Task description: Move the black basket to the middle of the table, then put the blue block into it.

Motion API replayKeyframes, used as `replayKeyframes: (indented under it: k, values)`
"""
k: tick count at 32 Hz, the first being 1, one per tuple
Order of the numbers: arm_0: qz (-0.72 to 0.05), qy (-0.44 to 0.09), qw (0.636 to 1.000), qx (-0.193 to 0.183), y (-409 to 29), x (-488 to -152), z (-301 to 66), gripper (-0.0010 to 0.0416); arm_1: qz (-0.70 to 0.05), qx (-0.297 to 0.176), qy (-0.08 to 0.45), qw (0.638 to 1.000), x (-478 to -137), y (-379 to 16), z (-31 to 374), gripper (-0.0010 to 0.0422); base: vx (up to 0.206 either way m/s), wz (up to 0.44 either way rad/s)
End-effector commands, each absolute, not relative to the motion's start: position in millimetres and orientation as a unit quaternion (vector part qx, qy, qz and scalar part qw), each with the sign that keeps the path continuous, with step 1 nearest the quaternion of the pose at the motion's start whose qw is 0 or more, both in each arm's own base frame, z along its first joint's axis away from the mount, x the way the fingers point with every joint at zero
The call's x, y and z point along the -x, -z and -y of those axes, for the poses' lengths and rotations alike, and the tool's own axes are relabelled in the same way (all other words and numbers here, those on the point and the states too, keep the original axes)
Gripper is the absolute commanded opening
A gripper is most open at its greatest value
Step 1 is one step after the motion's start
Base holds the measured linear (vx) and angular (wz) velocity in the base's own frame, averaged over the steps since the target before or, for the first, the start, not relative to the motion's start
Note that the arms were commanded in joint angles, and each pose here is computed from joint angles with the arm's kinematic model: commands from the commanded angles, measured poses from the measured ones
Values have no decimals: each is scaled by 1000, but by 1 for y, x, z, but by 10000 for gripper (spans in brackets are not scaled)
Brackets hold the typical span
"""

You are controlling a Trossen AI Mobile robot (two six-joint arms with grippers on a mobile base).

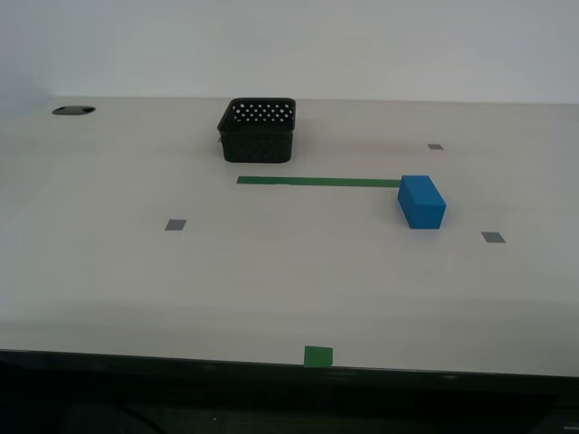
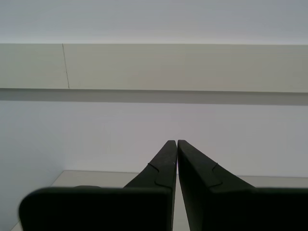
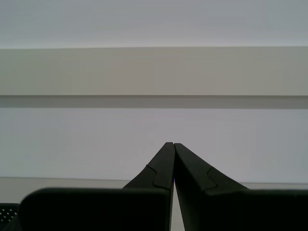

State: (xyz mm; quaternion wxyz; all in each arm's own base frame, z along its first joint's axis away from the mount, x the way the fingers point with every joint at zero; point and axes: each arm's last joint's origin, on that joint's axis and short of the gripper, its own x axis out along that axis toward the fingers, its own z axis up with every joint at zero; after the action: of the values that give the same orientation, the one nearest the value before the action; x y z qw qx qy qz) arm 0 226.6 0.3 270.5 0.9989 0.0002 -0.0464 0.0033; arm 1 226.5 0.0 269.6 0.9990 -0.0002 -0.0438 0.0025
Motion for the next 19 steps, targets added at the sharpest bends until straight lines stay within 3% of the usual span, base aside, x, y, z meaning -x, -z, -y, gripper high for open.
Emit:
replayKeyframes:
  k: [1,5,9,19]
  values:
    - [49,-3,999,-1,-271,-227,0,1,49,0,-3,999,-227,-271,0,0,0,0]
    - [50,-3,999,-1,-273,-227,0,1,46,0,0,999,-228,-277,0,0,0,0]
    - [44,-3,999,0,-285,-231,0,1,-7,-4,7,1000,-234,-293,1,0,0,0]
    - [-67,-5,997,23,-352,-236,0,0,-103,-31,17,994,-252,-354,4,0,0,0]
